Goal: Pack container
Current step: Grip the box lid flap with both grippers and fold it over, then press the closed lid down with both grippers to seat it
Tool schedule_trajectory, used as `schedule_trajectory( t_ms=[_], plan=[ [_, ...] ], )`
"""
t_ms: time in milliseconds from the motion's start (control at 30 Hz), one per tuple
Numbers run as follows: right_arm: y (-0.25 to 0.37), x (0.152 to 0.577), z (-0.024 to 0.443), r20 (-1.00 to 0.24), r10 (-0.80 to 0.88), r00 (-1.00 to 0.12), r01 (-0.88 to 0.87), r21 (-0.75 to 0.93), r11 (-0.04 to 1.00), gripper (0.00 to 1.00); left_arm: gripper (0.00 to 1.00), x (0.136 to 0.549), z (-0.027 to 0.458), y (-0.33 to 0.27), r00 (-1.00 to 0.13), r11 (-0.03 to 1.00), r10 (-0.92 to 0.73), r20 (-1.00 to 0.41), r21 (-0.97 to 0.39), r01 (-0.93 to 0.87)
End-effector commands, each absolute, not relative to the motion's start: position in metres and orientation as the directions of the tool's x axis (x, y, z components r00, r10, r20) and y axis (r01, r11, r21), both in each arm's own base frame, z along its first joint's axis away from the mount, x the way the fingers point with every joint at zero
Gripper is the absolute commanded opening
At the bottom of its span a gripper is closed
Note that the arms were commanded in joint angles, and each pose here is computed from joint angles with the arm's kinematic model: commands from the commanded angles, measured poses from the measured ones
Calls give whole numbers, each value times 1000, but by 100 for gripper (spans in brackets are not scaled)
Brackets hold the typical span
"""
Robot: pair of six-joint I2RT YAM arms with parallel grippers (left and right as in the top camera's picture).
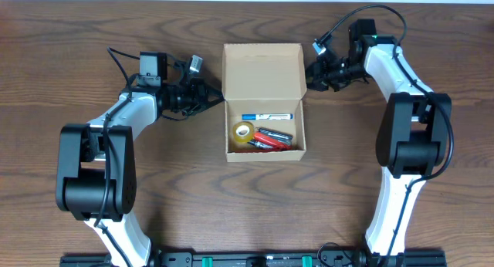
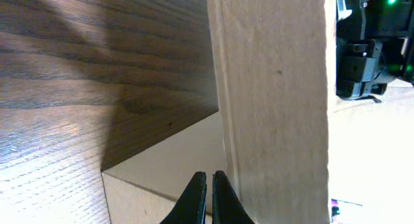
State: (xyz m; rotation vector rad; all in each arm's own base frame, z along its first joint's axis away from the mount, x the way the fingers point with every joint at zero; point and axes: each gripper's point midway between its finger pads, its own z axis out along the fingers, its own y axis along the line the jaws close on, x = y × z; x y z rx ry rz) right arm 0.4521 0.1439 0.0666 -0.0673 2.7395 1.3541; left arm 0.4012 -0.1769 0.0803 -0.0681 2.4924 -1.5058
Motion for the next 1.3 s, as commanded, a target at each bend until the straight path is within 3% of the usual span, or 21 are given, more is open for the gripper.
schedule_trajectory(
  t_ms=[0, 467, 733, 967, 1267],
  plan=[
    [154, 454, 71, -142, -42, -989, -139, 794, 592, 1, 6, 406, 94, -178, -961, 479, -141, -239, -866, 145],
    [173, 462, 106, -297, -67, -952, -299, 869, 395, 1, 6, 407, 93, -178, -958, 486, -132, -255, -859, 161],
    [175, 460, 110, -312, -73, -947, -316, 874, 368, 1, 6, 411, 99, -176, -954, 508, -118, -276, -842, 180],
    [175, 459, 113, -307, -74, -949, -312, 876, 369, 1, 6, 413, 118, -176, -948, 590, -14, -319, -768, 250],
    [174, 456, 157, -403, -75, -912, -400, 838, 370, 1, 6, 420, 142, -191, -927, 598, 38, -374, -734, 321]
  ],
)
